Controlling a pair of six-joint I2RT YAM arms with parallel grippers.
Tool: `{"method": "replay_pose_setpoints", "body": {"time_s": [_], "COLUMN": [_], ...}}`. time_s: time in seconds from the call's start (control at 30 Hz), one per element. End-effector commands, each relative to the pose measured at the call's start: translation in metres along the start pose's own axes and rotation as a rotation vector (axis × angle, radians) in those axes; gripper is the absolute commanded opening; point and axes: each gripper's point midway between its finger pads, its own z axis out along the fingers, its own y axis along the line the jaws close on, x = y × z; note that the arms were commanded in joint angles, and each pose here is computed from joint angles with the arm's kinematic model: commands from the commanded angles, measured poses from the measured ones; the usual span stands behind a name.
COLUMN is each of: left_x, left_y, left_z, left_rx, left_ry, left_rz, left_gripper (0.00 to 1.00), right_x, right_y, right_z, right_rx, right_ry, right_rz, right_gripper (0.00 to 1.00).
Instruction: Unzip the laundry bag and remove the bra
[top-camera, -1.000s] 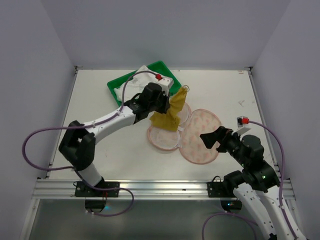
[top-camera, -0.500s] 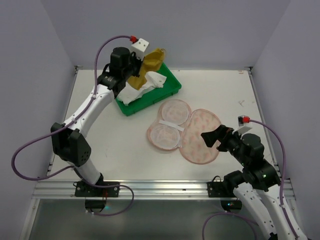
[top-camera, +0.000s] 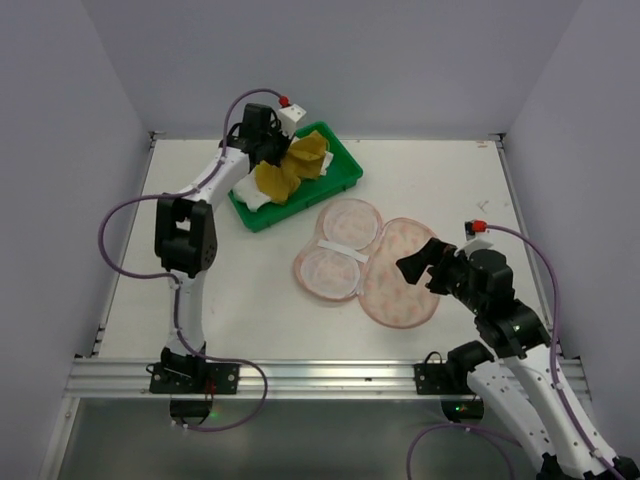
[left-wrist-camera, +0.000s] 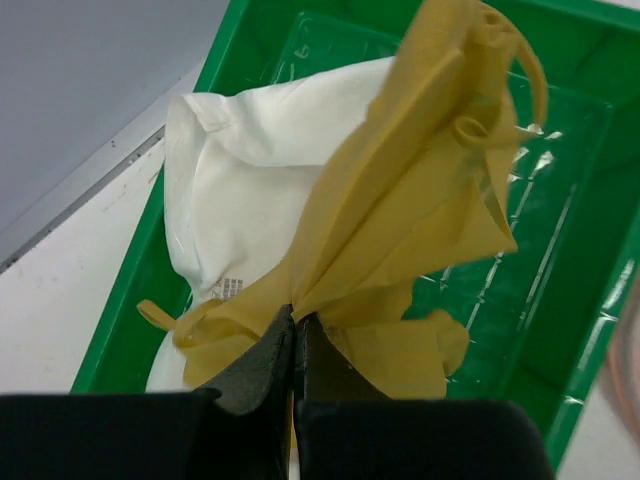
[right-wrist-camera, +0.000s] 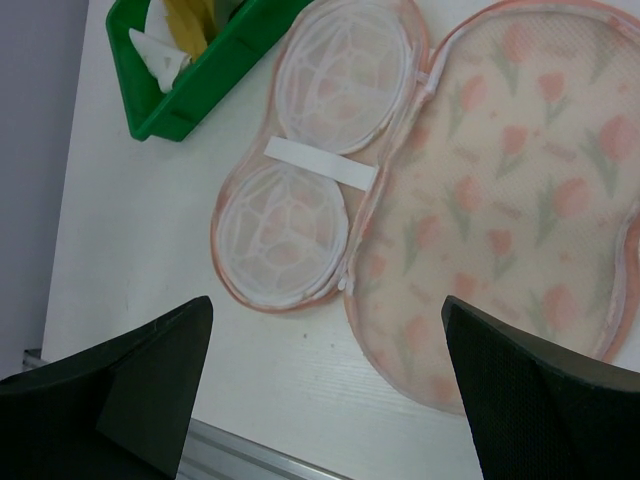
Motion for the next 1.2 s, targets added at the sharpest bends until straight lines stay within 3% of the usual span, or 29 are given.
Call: {"method": "replay_pose_setpoints", "body": {"time_s": [0.0,0.07,0.17,0.2,0.23,0.27,0.33,0.43,0.6,0.73,0.93,1.17], "left_x": [-0.005,0.000,-0.004,-0.007,-0.012,-0.016,-0.028,-0.040,-0.045,-0.038,-0.032,0.001], "left_y": [0.022,0.041,0.053,0.053,0.055,0.054,0.051,0.042,0.017,-0.005,0.009,0.006], "left_z": [0.013,0.030,0.049,0.052,0.057,0.057,0.049,0.025,-0.023,-0.047,0.003,0.070], "left_rx": [0.021,-0.038,-0.069,-0.067,-0.072,-0.069,-0.054,-0.032,-0.024,-0.049,-0.107,-0.093], "left_ry": [-0.019,-0.033,-0.082,-0.099,-0.128,-0.146,-0.180,-0.219,-0.228,-0.240,-0.231,-0.198], "left_rz": [-0.039,-0.062,-0.116,-0.143,-0.157,-0.176,-0.229,-0.282,-0.407,-0.364,-0.375,-0.397], "left_gripper": [0.00,0.03,0.21,0.33,0.61,0.71,0.89,1.00,1.00,1.00,1.00,1.00], "right_x": [-0.026,-0.023,-0.022,-0.022,-0.023,-0.021,-0.021,-0.018,-0.017,-0.015,-0.004,0.011], "right_y": [0.014,0.012,0.006,0.005,0.001,-0.004,-0.015,-0.032,-0.082,-0.093,-0.079,-0.078], "right_z": [-0.001,0.003,0.009,0.011,0.014,0.018,0.023,0.031,0.042,0.060,0.085,0.081], "right_rx": [-0.020,-0.007,0.027,0.038,0.064,0.093,0.162,0.279,0.581,0.612,0.500,0.455], "right_ry": [-0.078,-0.061,-0.051,-0.049,-0.054,-0.043,-0.046,-0.036,-0.017,0.052,0.147,0.172], "right_rz": [0.017,0.022,0.035,0.046,0.054,0.064,0.098,0.152,0.222,0.269,0.273,0.277], "right_gripper": [0.99,0.99,0.99,0.99,0.99,0.99,0.99,0.99,0.99,0.99,0.99,0.98]}}
